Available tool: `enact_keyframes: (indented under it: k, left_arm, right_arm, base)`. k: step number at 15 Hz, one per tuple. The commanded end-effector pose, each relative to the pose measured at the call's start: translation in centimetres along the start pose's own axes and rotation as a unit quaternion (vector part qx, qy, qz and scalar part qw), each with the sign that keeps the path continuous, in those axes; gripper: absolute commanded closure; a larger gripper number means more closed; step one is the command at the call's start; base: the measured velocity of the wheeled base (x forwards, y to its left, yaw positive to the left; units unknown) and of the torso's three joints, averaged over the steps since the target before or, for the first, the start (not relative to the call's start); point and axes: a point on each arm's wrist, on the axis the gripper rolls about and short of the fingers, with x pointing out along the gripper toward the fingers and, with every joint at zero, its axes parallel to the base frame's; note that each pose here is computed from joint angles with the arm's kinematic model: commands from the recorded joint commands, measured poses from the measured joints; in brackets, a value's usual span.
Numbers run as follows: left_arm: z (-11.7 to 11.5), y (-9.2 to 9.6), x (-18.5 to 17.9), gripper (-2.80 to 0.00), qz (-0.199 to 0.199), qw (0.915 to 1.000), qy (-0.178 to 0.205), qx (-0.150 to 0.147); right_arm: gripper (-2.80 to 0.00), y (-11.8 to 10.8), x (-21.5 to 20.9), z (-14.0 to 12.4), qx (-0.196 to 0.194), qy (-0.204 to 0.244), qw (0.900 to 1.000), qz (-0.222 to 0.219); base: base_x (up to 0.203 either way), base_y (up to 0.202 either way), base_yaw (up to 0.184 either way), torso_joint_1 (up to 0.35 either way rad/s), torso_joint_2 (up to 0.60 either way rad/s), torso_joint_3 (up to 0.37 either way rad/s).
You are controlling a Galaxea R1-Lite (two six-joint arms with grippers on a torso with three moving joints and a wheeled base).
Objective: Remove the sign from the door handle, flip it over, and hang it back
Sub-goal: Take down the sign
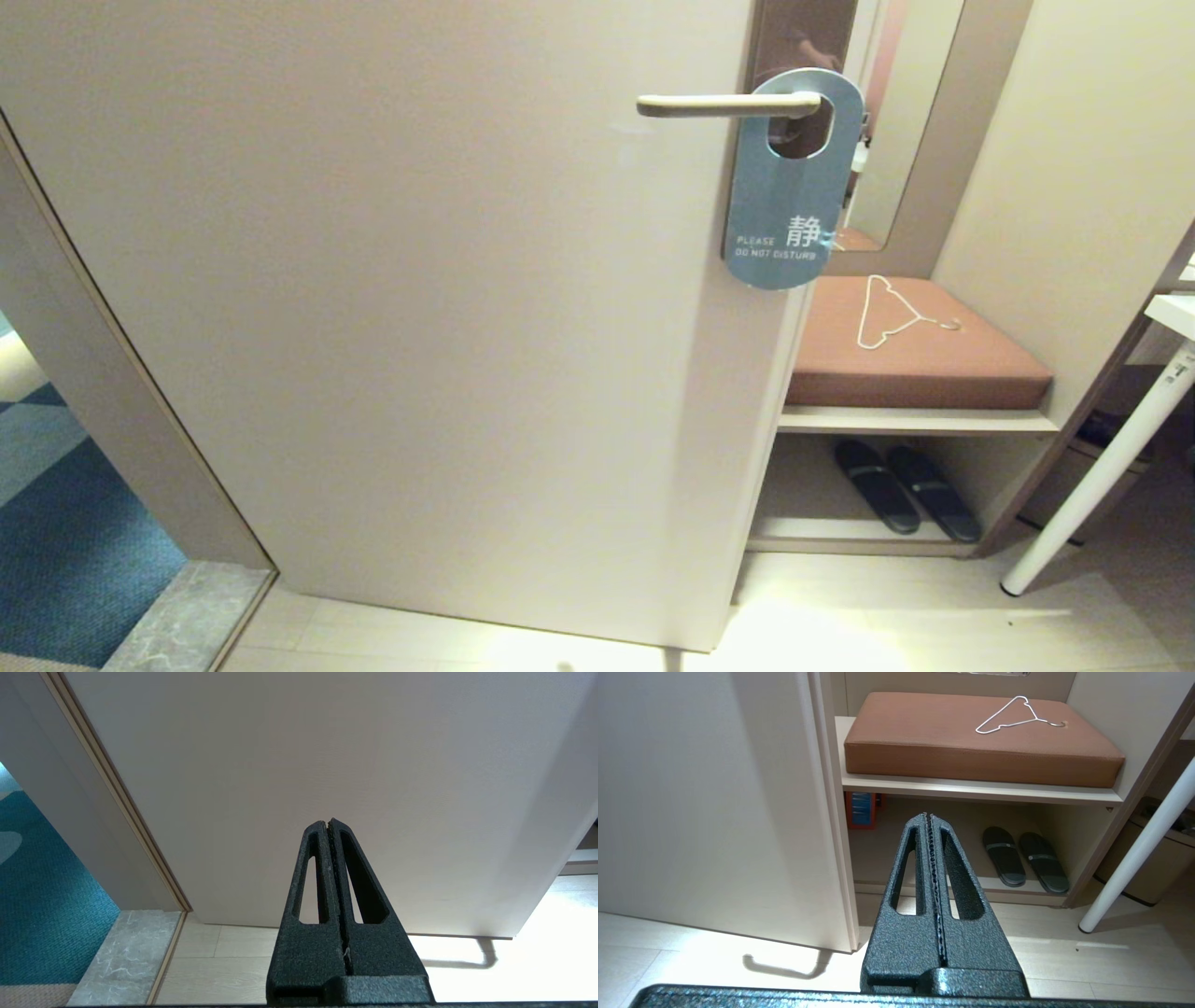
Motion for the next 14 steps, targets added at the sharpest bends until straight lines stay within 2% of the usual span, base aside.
enact_keyframes:
  k: [1, 14]
  left_arm:
    - [0.00, 0.00, 0.01, 0.00, 0.000, 1.0000, 0.001, 0.000]
    - [0.00, 0.00, 0.01, 0.00, 0.000, 1.0000, 0.001, 0.000]
  right_arm:
    - [0.00, 0.00, 0.01, -0.03, 0.000, 0.000, 1.000, 0.000]
    - [0.00, 0.00, 0.01, -0.03, -0.001, 0.000, 1.000, 0.000]
  base:
    - [0.000, 0.000, 0.000, 0.000, 0.00, 0.000]
    - [0.000, 0.000, 0.000, 0.000, 0.00, 0.000]
